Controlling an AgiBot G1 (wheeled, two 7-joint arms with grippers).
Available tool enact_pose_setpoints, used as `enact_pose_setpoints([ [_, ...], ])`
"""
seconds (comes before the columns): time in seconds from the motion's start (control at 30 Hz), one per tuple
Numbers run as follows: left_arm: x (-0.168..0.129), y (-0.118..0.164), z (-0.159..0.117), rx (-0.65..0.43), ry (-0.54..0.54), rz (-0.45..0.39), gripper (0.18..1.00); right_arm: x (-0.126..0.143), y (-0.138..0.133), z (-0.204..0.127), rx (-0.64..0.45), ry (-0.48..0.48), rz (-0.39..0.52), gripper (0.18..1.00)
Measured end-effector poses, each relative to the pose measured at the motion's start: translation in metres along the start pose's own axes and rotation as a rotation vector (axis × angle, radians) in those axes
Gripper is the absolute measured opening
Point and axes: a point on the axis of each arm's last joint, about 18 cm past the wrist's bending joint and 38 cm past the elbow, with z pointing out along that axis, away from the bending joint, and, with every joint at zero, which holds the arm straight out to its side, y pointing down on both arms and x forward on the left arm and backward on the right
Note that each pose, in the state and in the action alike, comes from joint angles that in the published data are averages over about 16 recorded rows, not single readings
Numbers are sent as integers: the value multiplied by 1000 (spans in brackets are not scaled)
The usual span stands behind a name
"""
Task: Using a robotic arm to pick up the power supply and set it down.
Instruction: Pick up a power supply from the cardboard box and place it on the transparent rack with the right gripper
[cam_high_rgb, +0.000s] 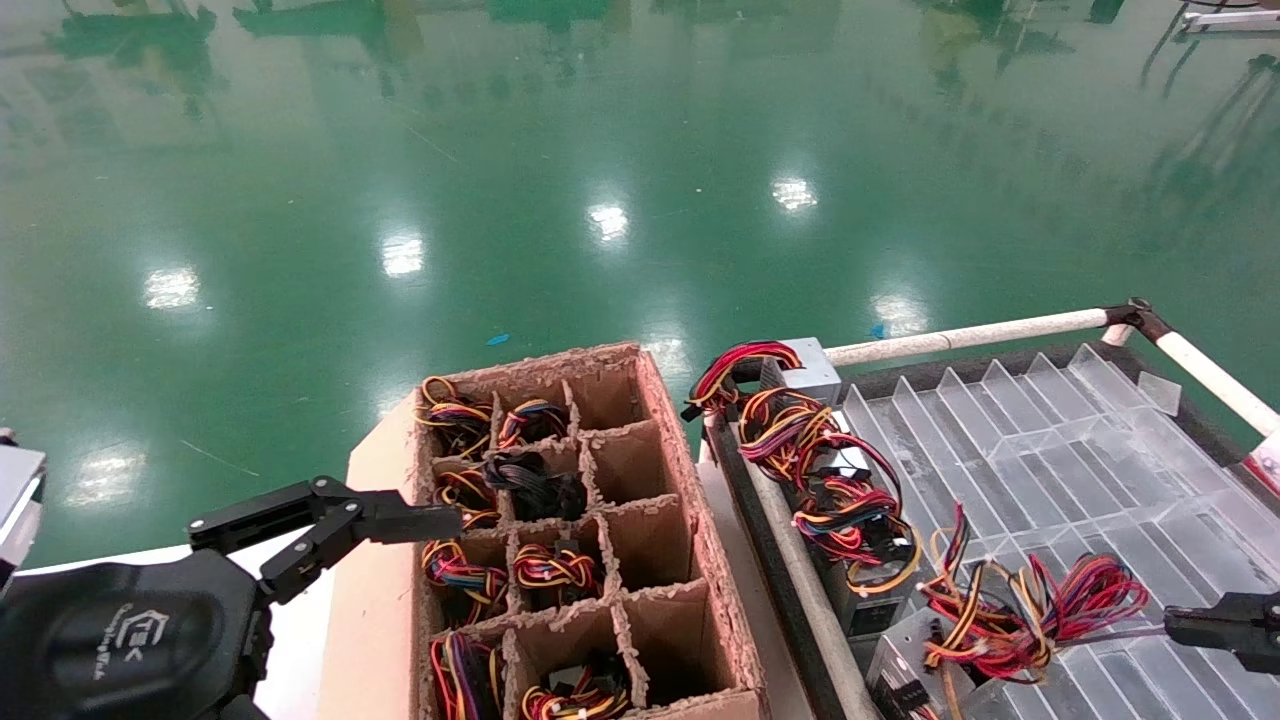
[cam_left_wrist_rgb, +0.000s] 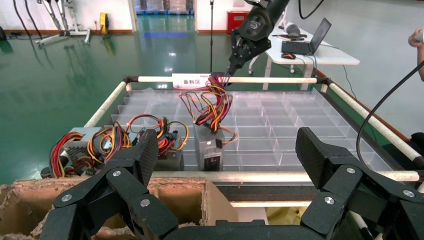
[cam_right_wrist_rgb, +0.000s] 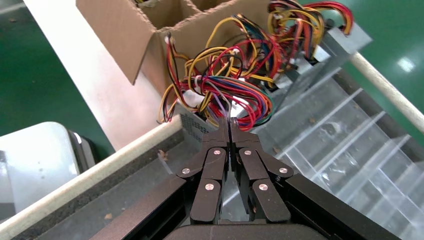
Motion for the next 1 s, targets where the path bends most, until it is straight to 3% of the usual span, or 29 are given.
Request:
enact_pose_setpoints([
  [1.0, 0, 0, 0, 0, 0, 0, 1000, -18, 4, -36, -50, 75, 12, 191],
])
